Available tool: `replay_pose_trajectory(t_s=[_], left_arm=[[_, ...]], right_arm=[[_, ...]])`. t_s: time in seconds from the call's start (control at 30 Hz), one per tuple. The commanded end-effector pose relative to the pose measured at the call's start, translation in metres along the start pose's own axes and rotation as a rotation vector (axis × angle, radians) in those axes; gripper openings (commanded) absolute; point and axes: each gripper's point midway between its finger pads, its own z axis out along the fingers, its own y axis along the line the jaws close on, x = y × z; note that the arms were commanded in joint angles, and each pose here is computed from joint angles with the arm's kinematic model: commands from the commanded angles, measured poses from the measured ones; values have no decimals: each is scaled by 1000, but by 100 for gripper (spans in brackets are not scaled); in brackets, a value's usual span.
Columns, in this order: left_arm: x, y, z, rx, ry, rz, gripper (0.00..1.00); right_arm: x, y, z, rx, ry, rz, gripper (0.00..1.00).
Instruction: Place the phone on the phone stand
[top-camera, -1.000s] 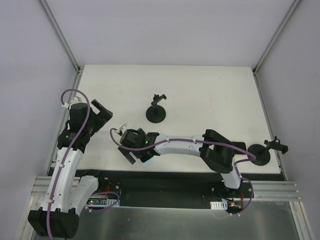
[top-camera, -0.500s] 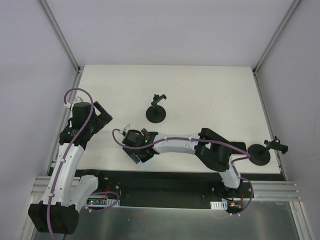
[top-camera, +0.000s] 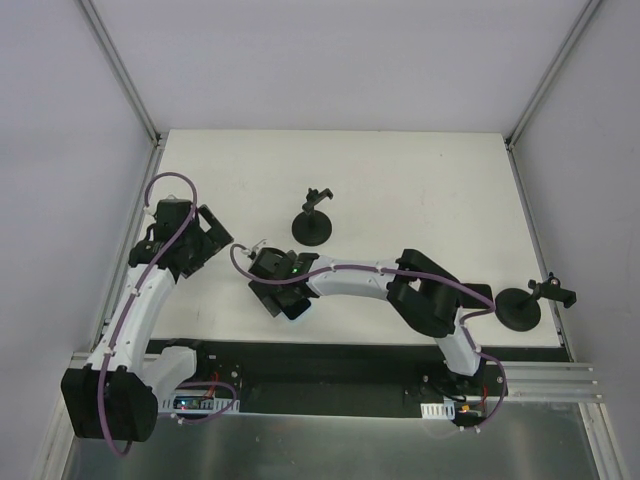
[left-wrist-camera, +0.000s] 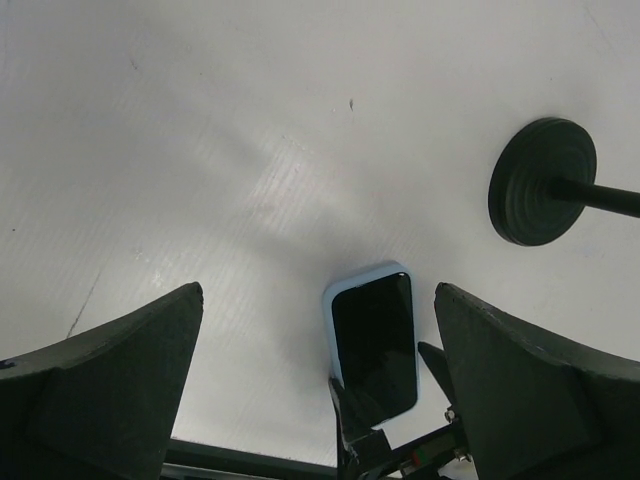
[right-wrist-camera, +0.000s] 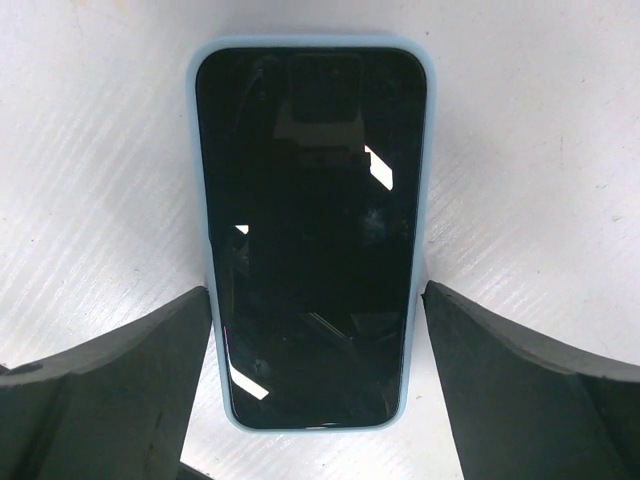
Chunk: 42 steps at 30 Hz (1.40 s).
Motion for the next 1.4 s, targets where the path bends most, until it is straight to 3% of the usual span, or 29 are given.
replay_pose_trajectory(t_s=[0.0, 0.17, 0.23, 0.27, 0.4, 0.43, 0.6, 0.63, 0.83, 1.0, 1.3, 1.37], left_arm=[[12, 0, 10, 14, 78, -53, 99], [29, 6, 23, 5, 200, -154, 99], [36, 8, 26, 3, 244, -192, 97], [39, 10, 29, -8, 264, -207, 97], [62, 4, 35, 47, 367, -247, 94], [63, -3, 38, 90, 373, -258, 94], [110, -25, 41, 296, 568, -304, 93], [115, -30, 40, 324, 588, -296, 93], [153, -72, 36, 482, 664, -128, 96], [155, -89, 38, 602, 603, -147, 94], [179, -132, 30, 718, 704, -20, 81], [187, -139, 29, 731, 718, 6, 74]], right_arm=[[19, -10, 8, 62, 73, -31, 89], [25, -3, 13, 22, 97, -40, 91], [26, -1, 13, 10, 98, -50, 87], [25, 0, 13, 7, 96, -52, 76], [13, -11, 4, 46, 11, -31, 52], [16, -16, -4, 46, -9, -26, 41], [-2, -27, -26, 52, -180, 27, 11], [-8, -29, -36, 46, -218, 41, 2], [0, -44, -54, 34, -345, 119, 1], [7, -49, -67, -32, -439, 183, 1], [2, -47, -91, -165, -545, 246, 1], [1, -45, -94, -188, -556, 246, 1]])
